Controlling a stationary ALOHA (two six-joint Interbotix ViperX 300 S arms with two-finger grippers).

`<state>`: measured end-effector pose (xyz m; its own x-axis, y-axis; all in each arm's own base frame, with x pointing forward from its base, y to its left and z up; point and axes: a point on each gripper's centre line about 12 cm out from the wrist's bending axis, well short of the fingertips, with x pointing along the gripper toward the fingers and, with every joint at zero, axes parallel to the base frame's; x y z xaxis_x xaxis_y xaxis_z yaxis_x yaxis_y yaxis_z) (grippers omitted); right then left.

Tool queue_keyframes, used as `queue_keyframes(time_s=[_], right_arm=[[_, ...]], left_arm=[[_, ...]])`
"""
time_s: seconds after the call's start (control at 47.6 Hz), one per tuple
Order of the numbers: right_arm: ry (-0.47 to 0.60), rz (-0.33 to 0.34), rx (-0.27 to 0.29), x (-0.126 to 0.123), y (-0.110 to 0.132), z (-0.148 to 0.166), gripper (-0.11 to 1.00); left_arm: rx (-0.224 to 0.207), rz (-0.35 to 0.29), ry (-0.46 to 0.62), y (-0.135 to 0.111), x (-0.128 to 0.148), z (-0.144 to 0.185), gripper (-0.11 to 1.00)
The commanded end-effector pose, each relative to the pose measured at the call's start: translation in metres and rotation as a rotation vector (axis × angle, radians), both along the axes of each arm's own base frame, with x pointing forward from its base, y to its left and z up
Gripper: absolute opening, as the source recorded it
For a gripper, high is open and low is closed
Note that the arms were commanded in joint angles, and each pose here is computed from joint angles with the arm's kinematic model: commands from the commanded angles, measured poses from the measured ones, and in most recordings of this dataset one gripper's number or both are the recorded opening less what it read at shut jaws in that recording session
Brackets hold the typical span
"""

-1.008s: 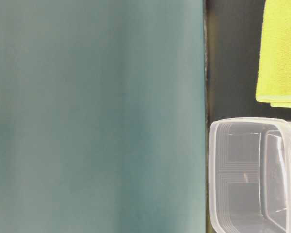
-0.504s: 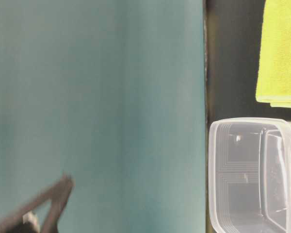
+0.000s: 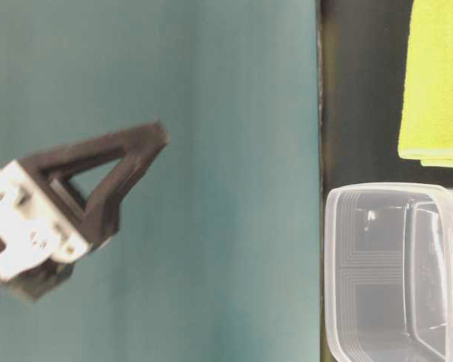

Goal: Place the yellow towel into the container with the left arm.
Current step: 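Move the left gripper over the container toward the yellow towel, then lower the left gripper onto the towel and pinch its near edge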

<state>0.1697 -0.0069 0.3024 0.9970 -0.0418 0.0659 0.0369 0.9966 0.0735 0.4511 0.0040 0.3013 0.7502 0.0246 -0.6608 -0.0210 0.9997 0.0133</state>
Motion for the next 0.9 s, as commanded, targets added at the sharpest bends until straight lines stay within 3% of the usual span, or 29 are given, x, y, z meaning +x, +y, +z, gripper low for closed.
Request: queue_keyframes(time_s=[0.0, 0.084, 0.189, 0.378, 0.693, 0.882], right_arm=[[-0.035, 0.0, 0.002, -0.002, 0.0, 0.01, 0.75], [-0.049, -0.001, 0.001, -0.003, 0.0, 0.012, 0.76], [-0.054, -0.001, 0.001, -0.004, 0.0, 0.012, 0.76], [-0.075, -0.001, 0.0, -0.006, 0.0, 0.015, 0.76], [-0.124, -0.001, -0.003, -0.014, 0.0, 0.023, 0.76], [-0.126, -0.001, -0.003, -0.015, 0.0, 0.022, 0.76]], left_arm=[[0.006, -0.001, -0.001, 0.0, 0.023, 0.003, 0.5], [0.01, 0.004, 0.085, 0.004, 0.041, -0.016, 0.75], [0.02, 0.006, 0.215, 0.01, 0.061, -0.046, 0.9], [0.092, -0.088, 0.309, 0.006, 0.092, -0.094, 0.9], [0.105, -0.125, 0.433, 0.003, 0.103, -0.167, 0.9], [0.105, -0.139, 0.48, -0.003, 0.101, -0.193, 0.89]])
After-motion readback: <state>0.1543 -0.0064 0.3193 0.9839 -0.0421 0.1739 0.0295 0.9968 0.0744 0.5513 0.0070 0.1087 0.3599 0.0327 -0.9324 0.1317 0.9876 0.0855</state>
